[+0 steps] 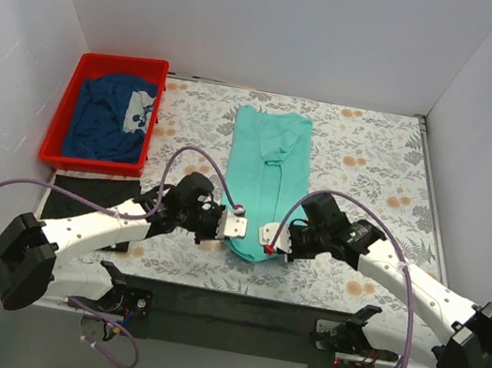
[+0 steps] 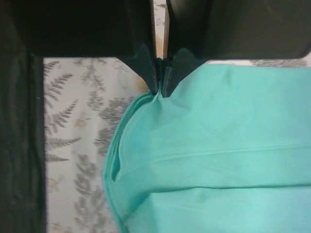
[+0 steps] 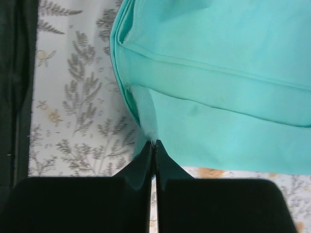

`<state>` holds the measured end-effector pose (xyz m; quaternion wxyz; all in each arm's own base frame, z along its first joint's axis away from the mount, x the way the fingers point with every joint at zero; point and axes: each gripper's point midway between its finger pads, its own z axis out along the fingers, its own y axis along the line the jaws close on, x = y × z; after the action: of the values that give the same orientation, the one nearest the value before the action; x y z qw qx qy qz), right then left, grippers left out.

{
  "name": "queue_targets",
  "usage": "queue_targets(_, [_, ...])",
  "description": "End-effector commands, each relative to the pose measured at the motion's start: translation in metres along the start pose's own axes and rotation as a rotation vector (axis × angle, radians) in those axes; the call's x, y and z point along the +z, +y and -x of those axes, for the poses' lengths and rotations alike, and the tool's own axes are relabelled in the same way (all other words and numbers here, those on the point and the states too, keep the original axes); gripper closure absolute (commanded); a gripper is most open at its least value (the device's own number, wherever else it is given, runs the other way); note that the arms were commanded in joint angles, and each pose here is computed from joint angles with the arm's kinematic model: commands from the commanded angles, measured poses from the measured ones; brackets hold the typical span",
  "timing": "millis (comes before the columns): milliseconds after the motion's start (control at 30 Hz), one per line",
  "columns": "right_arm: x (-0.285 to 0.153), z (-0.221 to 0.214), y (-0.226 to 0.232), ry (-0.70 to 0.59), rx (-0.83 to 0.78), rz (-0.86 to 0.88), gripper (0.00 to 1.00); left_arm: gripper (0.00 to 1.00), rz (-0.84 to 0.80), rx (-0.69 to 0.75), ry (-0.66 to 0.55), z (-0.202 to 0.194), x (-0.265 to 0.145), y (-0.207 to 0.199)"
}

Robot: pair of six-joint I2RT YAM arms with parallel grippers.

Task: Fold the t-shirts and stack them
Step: Fold the tshirt

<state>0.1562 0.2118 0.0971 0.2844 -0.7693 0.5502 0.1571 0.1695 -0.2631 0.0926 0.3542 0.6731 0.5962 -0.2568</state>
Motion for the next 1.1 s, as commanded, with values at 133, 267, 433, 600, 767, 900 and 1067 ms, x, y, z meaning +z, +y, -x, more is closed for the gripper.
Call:
queue_targets(133, [-0.016, 0.001, -0.084, -0.024, -0.066, -0.104, 0.99, 1.00, 0.144, 0.082, -0.092, 0.029, -0.008, 0.085])
queue_targets(267, [-0.013, -0.005, -0.119, -0.024, -0.052, -0.113, 0.99, 1.00, 0.173, 0.068, -0.091, 0.020, -0.002, 0.123])
queue_targets(433, [-0.014, -0.019, -0.157, -0.015, -0.055, -0.141, 0.99, 1.00, 0.250, 0.084, -0.114, 0.021, -0.006, 0.181])
queue_targets(600, [-0.007, -0.035, -0.198, -0.008, -0.054, -0.160, 0.99, 1.00, 0.275, 0.072, -0.105, 0.007, -0.002, 0.222])
queue_targets(767, [0.007, -0.053, -0.228, -0.002, -0.047, -0.159, 0.99, 1.00, 0.301, 0.064, -0.090, -0.011, 0.006, 0.255])
queue_targets(900, [0.016, -0.070, -0.249, 0.008, -0.030, -0.164, 0.99, 1.00, 0.325, 0.055, -0.070, -0.026, 0.011, 0.276])
queue_targets(1067, [0.031, -0.087, -0.265, 0.026, -0.038, -0.167, 0.99, 1.00, 0.353, 0.048, -0.055, -0.039, 0.018, 0.295])
